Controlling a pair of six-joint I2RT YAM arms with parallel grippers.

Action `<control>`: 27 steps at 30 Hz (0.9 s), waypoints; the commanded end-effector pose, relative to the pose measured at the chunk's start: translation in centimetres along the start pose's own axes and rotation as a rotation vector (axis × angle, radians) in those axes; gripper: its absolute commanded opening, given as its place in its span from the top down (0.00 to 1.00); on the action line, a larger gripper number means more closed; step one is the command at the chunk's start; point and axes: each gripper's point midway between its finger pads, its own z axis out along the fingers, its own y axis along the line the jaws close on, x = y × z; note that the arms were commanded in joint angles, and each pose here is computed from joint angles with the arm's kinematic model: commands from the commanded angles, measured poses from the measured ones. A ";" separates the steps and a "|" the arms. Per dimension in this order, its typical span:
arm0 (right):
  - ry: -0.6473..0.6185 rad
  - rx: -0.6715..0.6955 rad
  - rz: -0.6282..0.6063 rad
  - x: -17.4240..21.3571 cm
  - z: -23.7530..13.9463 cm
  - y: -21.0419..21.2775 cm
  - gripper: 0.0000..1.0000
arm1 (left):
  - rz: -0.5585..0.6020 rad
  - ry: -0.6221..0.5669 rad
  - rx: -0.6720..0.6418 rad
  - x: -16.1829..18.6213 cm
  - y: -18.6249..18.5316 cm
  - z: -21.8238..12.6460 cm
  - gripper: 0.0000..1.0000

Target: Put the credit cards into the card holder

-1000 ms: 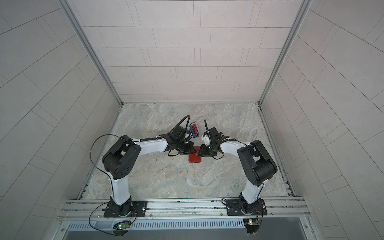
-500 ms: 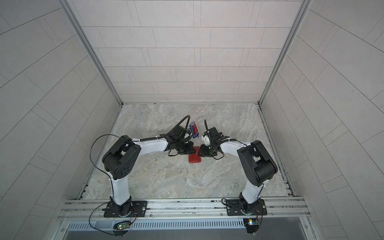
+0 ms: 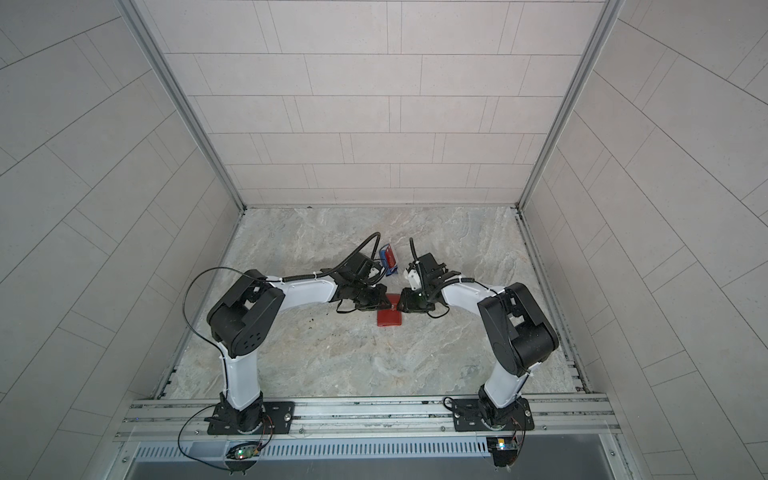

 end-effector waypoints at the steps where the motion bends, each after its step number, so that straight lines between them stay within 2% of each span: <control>1: -0.022 -0.013 -0.027 -0.9 -0.8 0.9 0.66 | -0.010 0.023 0.001 0.2 0.2 0.4 1.00; 7: -0.020 -0.027 -0.028 -1.1 -0.7 1.2 0.70 | -0.007 0.022 0.016 0.1 -0.2 0.3 1.00; 25: 0.005 -0.035 -0.013 -1.1 0.3 1.0 0.72 | -0.010 0.023 0.076 0.0 -1.5 0.0 1.00; 27: 0.004 -0.038 -0.015 -1.3 0.4 1.1 0.75 | -0.011 0.025 0.075 0.0 -1.5 0.1 1.00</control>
